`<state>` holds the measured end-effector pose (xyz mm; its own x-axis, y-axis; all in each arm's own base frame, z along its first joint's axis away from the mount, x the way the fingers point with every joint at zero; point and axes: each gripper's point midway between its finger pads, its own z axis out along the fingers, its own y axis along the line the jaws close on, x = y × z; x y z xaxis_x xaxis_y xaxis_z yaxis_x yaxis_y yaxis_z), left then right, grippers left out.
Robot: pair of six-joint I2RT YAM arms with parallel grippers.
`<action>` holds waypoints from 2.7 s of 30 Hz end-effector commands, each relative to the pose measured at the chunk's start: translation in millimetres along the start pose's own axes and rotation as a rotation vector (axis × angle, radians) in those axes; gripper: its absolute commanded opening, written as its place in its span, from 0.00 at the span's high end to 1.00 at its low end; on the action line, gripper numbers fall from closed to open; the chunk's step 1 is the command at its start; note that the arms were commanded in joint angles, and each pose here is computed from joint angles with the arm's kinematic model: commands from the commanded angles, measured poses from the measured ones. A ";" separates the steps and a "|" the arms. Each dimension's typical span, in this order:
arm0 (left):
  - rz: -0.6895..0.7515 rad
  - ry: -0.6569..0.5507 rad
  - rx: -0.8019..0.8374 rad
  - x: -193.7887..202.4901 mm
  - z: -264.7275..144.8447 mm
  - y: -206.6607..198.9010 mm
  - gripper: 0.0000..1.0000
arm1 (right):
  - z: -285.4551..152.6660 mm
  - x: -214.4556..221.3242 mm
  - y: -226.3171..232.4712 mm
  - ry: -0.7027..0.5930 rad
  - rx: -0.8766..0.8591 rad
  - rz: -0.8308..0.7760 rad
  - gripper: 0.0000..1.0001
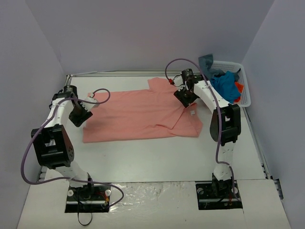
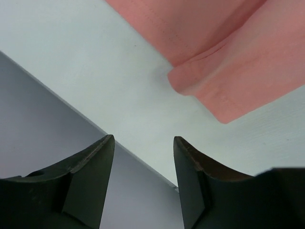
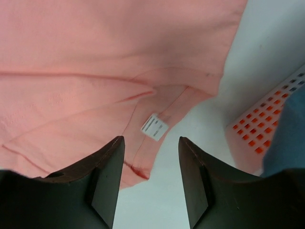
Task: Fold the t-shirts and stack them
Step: Fold the flattened tshirt in 1/3 of the way
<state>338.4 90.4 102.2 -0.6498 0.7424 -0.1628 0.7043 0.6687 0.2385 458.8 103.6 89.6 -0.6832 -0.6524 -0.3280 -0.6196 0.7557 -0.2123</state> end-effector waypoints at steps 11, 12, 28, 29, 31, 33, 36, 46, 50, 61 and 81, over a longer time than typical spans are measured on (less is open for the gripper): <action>-0.051 -0.178 0.142 -12.0 -10.9 -68.9 0.76 | -41.2 74.2 48.1 0.056 -0.115 -0.044 1.00; -0.054 -0.179 0.142 -12.7 -6.1 -68.5 0.84 | -39.5 74.5 52.3 0.057 -0.129 -0.048 0.99; -0.120 -0.092 0.206 1.8 49.7 -82.6 0.96 | -4.4 40.3 121.6 0.110 -0.199 -0.198 0.68; -0.122 -0.086 0.212 3.1 52.9 -84.0 0.96 | -0.5 40.2 124.6 0.117 -0.206 -0.201 0.67; -0.125 -0.075 0.206 5.3 58.4 -84.4 0.96 | 2.8 38.2 126.0 0.122 -0.203 -0.208 0.65; -0.132 -0.070 0.205 6.3 61.9 -84.4 0.96 | 8.1 38.7 128.9 0.136 -0.207 -0.213 0.61; -0.136 -0.061 0.210 8.3 66.8 -86.1 0.96 | 11.0 35.0 130.5 0.135 -0.209 -0.218 0.57; -0.143 0.004 0.222 22.0 80.7 -92.8 0.98 | 12.6 36.1 148.6 0.143 -0.271 -0.251 0.57; -0.140 0.021 0.229 26.1 83.4 -96.7 0.98 | 4.8 37.0 153.6 0.126 -0.296 -0.261 0.57; -0.145 0.017 0.234 26.4 83.2 -98.4 0.98 | 21.5 51.7 161.9 0.181 -0.333 -0.278 0.69; -0.155 0.009 0.239 24.2 82.4 -99.9 0.97 | -0.7 44.9 160.0 0.141 -0.329 -0.267 0.70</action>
<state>292.2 43.4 19.0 -0.7366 0.6364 -0.2289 0.6496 0.7599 0.0223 342.1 195.0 17.0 -0.5159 -0.8420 -0.1577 -0.8544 0.5191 0.0235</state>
